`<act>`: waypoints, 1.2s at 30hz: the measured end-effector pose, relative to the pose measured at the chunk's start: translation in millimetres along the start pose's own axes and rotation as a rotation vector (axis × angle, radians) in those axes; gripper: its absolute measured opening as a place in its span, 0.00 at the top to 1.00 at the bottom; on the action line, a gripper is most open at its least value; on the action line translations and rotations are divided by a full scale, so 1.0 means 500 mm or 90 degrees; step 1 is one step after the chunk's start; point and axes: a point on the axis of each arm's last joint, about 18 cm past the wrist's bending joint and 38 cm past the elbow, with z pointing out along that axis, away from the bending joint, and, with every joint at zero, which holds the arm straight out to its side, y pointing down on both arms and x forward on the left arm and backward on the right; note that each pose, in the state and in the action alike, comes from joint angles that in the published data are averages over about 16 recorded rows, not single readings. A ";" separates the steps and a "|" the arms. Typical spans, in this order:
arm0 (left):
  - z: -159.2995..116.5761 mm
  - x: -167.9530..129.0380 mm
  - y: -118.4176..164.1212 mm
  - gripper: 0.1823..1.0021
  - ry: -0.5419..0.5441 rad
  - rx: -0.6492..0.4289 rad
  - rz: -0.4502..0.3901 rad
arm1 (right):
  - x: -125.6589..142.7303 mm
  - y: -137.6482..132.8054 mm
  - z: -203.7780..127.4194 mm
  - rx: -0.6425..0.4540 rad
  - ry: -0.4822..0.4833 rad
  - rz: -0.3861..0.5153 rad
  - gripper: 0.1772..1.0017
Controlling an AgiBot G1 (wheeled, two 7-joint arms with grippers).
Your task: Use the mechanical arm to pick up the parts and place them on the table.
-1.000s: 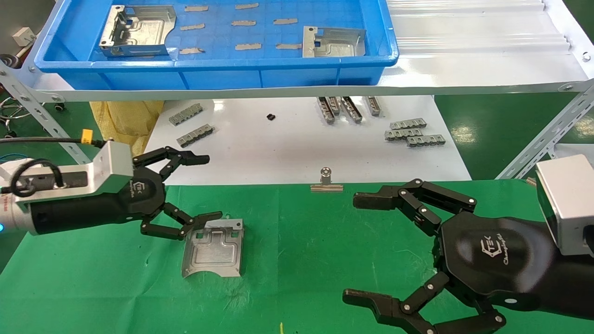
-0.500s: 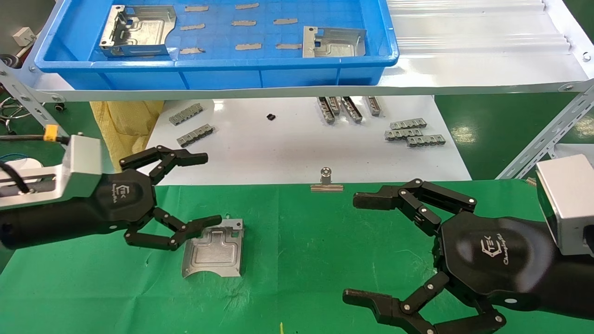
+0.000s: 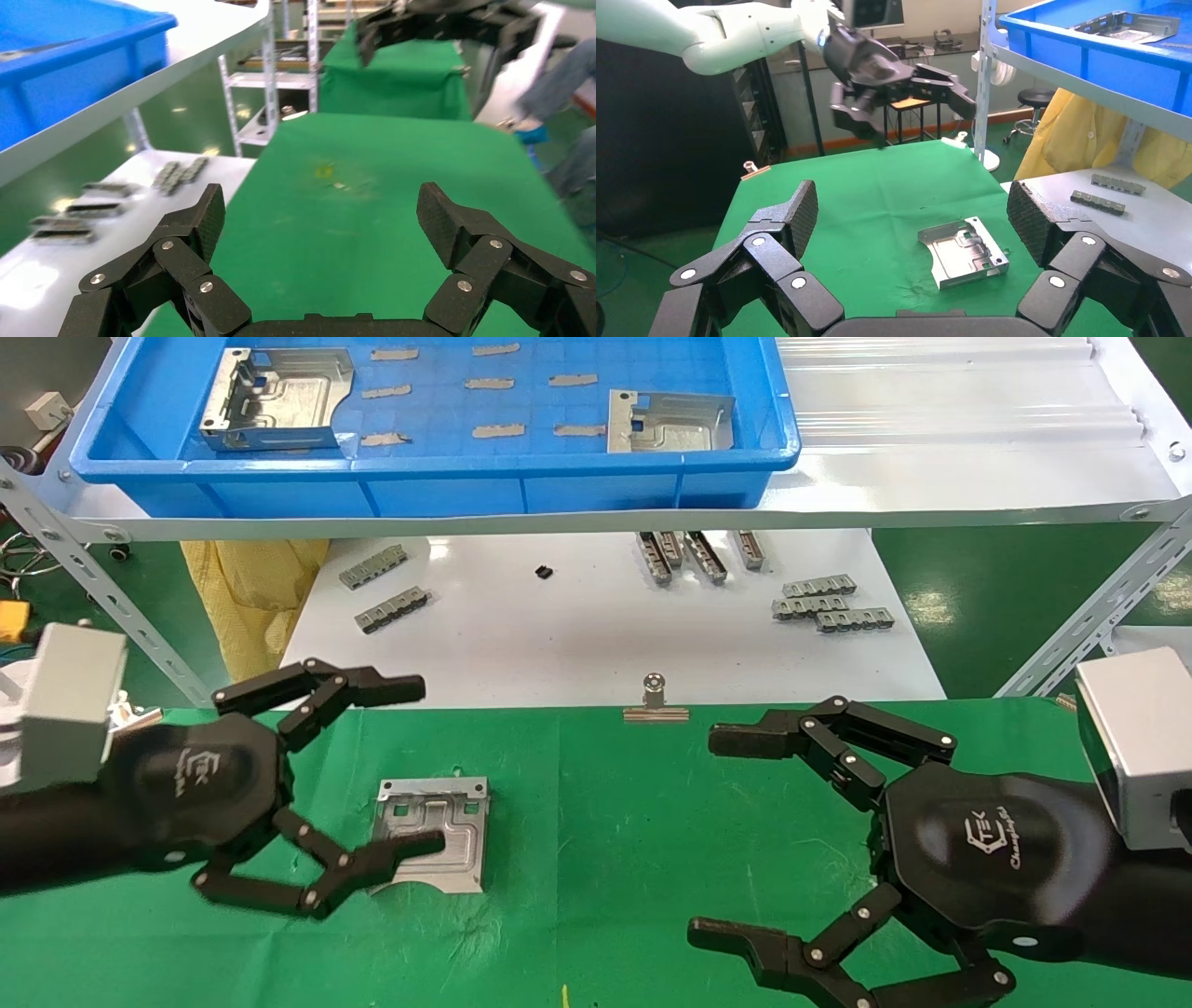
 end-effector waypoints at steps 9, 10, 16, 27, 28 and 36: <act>0.000 0.068 -0.039 0.00 0.048 0.019 -0.037 | 0.000 0.000 0.000 0.000 0.000 0.000 0.00; 0.000 0.074 -0.042 0.00 0.053 0.020 -0.040 | 0.000 0.000 0.000 0.000 0.000 0.000 0.00; 0.001 0.097 -0.055 0.00 0.070 0.025 -0.051 | 0.000 0.000 0.000 0.000 0.000 0.000 0.00; 0.000 0.095 -0.054 0.00 0.068 0.025 -0.051 | 0.000 0.000 0.000 0.000 0.000 0.000 0.00; 0.000 0.094 -0.054 0.00 0.067 0.024 -0.051 | 0.000 0.000 0.000 0.000 0.000 0.000 0.00; 0.000 0.091 -0.052 0.00 0.065 0.023 -0.051 | 0.000 0.000 0.000 0.000 0.000 0.000 0.00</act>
